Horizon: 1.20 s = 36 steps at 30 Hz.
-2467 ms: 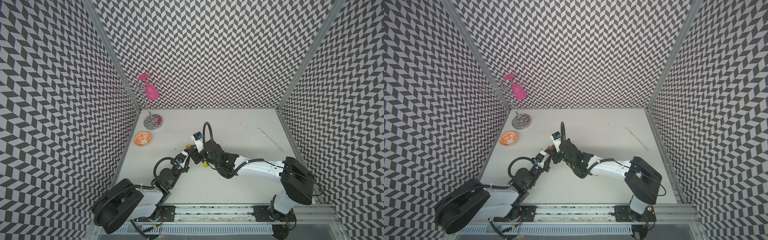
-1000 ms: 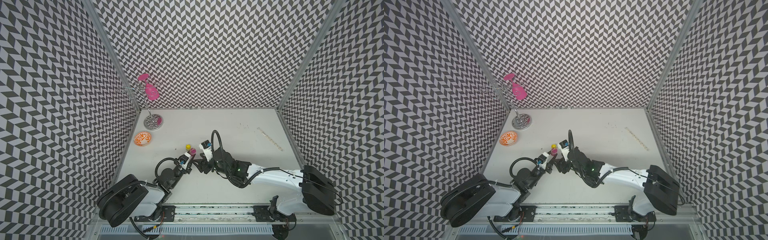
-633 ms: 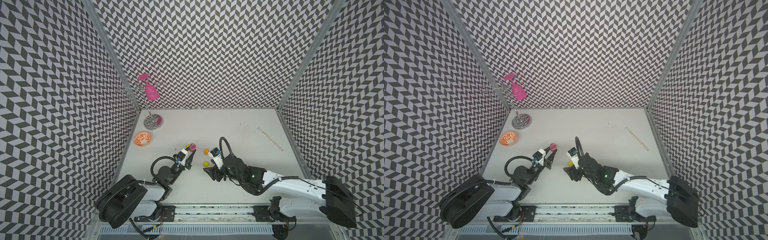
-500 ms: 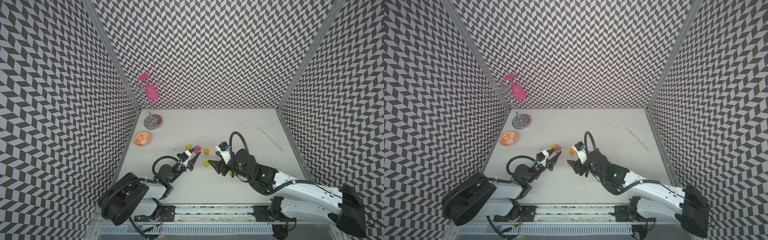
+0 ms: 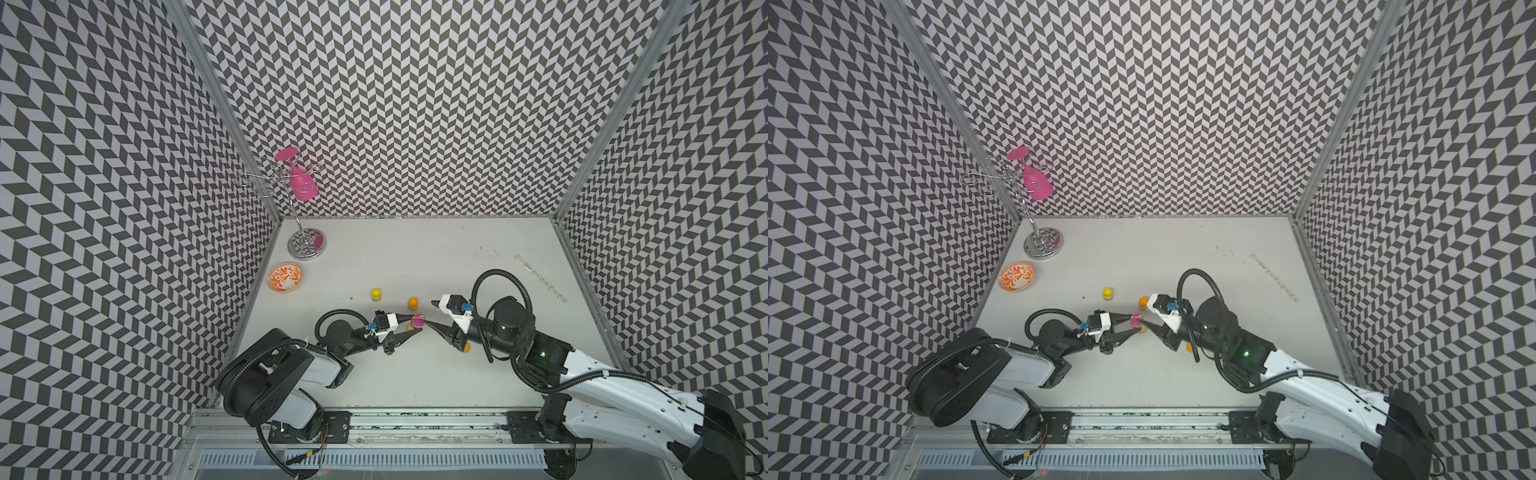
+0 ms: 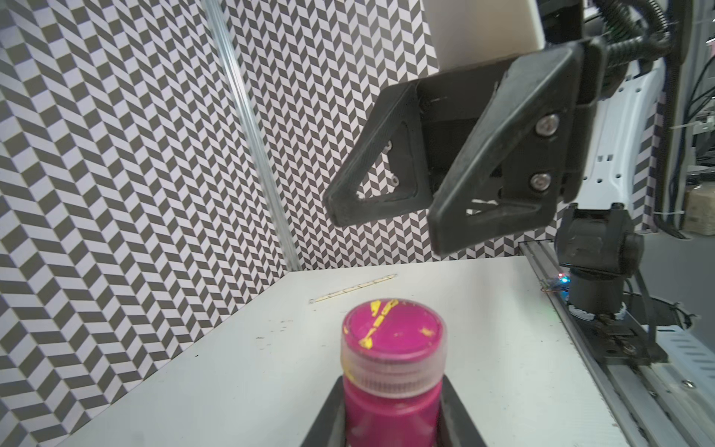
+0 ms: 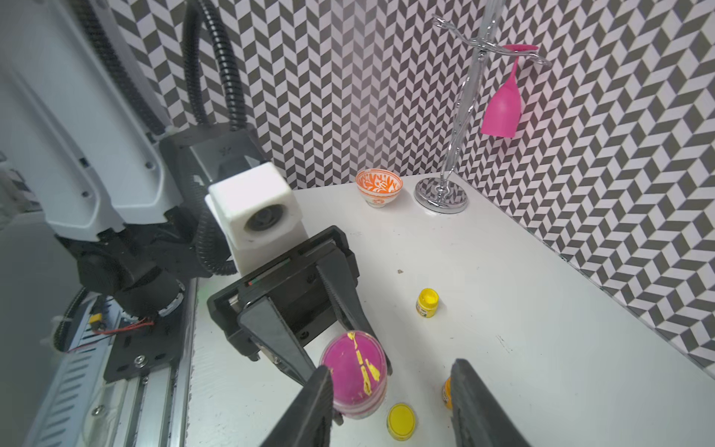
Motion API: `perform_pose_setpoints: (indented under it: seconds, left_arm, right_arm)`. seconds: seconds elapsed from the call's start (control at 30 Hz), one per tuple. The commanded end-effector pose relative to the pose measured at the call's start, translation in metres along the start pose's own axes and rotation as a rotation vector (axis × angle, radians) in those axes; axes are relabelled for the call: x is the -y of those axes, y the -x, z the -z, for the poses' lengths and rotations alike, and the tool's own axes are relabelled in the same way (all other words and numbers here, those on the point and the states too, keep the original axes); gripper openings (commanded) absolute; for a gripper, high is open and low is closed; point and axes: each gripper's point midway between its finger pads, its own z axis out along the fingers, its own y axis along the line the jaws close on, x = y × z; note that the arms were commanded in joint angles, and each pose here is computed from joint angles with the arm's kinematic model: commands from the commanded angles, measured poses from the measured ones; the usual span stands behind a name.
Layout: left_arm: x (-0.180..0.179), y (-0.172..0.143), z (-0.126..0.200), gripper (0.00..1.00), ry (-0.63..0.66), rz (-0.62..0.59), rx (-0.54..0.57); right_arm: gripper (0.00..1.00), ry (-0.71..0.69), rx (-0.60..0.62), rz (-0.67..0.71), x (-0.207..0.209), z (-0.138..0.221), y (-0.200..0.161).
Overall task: Close the paint jar lid
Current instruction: Screw the lid onto the paint jar.
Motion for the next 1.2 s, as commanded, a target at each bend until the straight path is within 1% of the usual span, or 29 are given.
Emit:
perform_pose_setpoints:
  seconds: [0.0,0.17,0.43,0.57,0.73,1.17]
  left_arm:
    - [0.008,0.015,-0.003,0.29,-0.075,-0.018,0.056]
    - [0.011,0.017,-0.003,0.29,-0.096,-0.007,0.075]
    - [0.012,0.018,-0.002,0.29,-0.097,-0.008,0.078]
    - [0.011,0.019,-0.002,0.29,-0.097,-0.008,0.08]
    - [0.011,0.018,-0.003,0.29,-0.099,-0.006,0.078]
    - [0.01,0.018,-0.003,0.29,-0.089,-0.006,0.075]
  right_arm:
    - [0.55,0.084,0.078,0.071,-0.012,0.0,0.018]
    - [0.56,0.155,0.073,0.087,-0.024,-0.002,0.015]
    - [0.51,0.149,0.035,0.063,-0.021,-0.012,0.005]
    - [0.5,0.124,0.021,0.059,-0.017,-0.015,0.001]
    - [0.45,0.12,0.024,0.056,-0.016,-0.016,0.002]
    - [0.37,0.12,-0.013,0.04,-0.015,-0.024,-0.009]
